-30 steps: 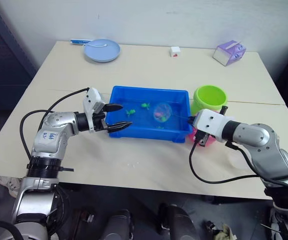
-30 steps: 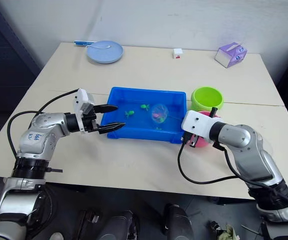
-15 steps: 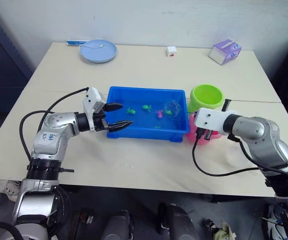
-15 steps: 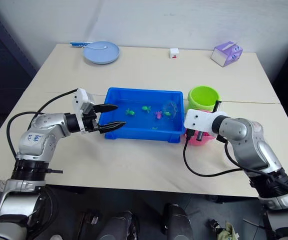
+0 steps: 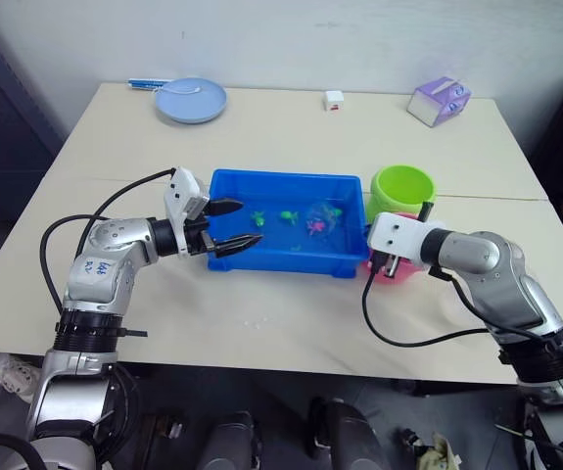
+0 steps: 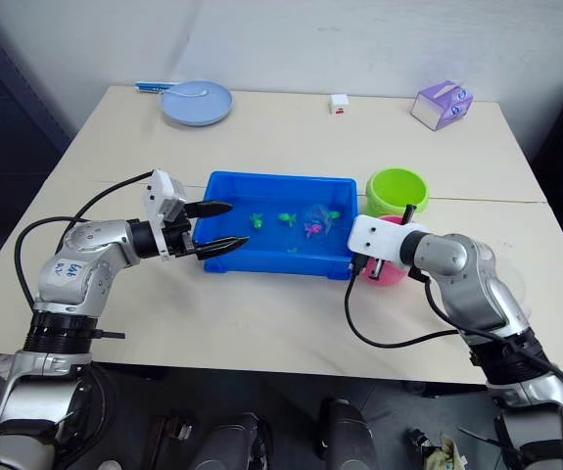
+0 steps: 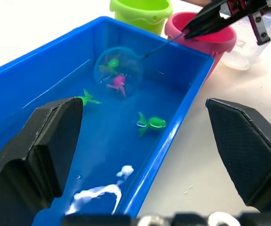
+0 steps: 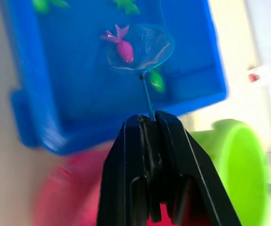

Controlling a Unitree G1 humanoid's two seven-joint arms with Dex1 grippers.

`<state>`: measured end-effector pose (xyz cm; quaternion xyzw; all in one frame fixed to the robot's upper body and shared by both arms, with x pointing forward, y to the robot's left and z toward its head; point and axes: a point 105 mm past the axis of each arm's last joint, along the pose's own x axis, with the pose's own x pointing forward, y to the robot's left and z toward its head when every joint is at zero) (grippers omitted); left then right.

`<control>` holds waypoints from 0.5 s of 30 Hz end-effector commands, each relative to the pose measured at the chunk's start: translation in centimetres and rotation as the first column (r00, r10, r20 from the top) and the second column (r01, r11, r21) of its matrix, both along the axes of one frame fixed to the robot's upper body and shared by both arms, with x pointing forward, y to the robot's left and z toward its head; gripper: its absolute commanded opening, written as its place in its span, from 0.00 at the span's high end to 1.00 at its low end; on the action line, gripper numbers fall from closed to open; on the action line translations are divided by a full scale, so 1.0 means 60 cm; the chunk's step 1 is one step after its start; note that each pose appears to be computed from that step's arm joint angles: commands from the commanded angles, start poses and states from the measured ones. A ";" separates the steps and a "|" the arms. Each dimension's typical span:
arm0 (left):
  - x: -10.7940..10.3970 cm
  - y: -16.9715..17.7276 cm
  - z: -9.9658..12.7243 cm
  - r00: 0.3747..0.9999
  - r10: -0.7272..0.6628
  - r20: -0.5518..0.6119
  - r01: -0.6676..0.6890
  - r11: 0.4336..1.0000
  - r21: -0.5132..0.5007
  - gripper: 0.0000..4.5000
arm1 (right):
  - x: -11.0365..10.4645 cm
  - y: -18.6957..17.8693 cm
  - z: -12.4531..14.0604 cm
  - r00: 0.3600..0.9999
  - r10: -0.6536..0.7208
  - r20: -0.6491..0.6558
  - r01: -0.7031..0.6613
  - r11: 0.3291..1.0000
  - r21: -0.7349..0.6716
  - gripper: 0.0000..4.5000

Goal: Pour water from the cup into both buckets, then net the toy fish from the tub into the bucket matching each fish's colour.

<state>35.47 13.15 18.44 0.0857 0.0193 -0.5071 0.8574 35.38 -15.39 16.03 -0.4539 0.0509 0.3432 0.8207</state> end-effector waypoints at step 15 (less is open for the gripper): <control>-0.030 -0.080 0.021 0.970 -0.244 -0.018 0.240 0.964 -0.112 0.00 | -0.112 -0.040 0.105 0.961 -0.122 -0.247 0.252 0.748 0.614 0.82</control>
